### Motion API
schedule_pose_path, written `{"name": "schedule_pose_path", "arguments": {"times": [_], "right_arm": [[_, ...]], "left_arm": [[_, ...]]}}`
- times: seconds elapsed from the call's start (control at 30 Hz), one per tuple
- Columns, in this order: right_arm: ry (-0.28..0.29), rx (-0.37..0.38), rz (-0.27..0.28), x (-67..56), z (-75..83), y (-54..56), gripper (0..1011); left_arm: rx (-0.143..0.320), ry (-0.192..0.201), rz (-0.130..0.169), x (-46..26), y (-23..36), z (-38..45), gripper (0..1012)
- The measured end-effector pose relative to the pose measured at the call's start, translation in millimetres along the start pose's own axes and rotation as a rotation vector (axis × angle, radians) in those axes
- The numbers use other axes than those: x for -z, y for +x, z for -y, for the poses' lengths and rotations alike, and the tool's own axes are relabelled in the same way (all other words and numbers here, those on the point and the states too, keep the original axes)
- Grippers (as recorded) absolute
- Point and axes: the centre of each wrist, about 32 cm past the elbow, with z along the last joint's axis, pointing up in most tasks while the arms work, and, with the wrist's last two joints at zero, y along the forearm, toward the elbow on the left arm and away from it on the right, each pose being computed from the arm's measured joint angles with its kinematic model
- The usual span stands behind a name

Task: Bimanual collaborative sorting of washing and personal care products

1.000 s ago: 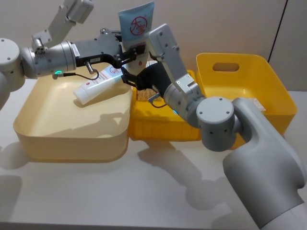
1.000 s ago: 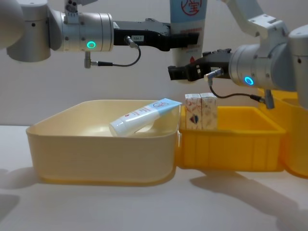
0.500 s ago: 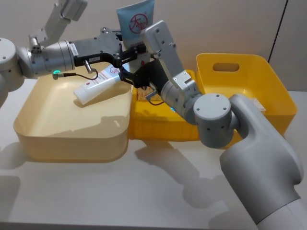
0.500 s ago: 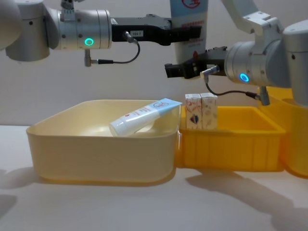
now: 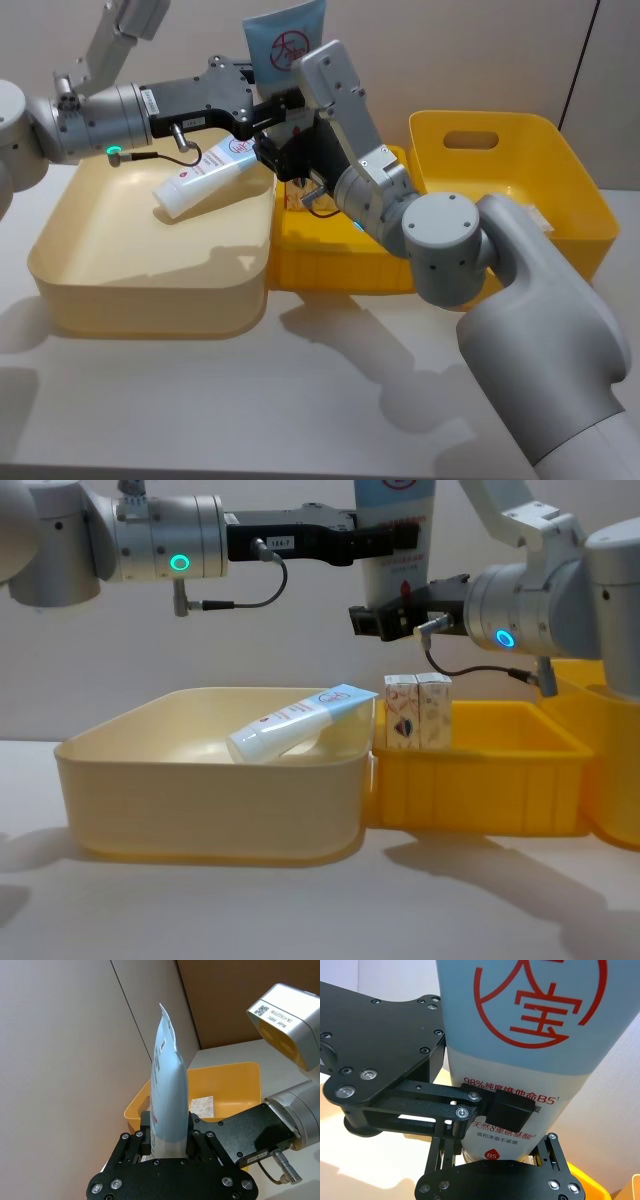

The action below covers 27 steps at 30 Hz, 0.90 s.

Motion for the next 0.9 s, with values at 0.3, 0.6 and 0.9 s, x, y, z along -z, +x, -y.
{"name": "schedule_pose_path", "arguments": {"times": [0.3, 0.6, 0.9], "right_arm": [[0.000, 0.000, 0.001, -0.3, -0.3, 0.0, 672], [0.000, -0.001, 0.001, -0.4, -0.6, -0.1, 672], [0.000, -0.002, 0.000, -0.6, -0.7, -0.2, 672]], "left_arm": [[0.008, -0.009, -0.005, -0.1, 0.1, -0.2, 351], [0.012, -0.014, -0.007, -0.4, 0.2, -0.2, 352], [0.014, -0.016, -0.008, -0.4, 0.2, -0.4, 352]]}}
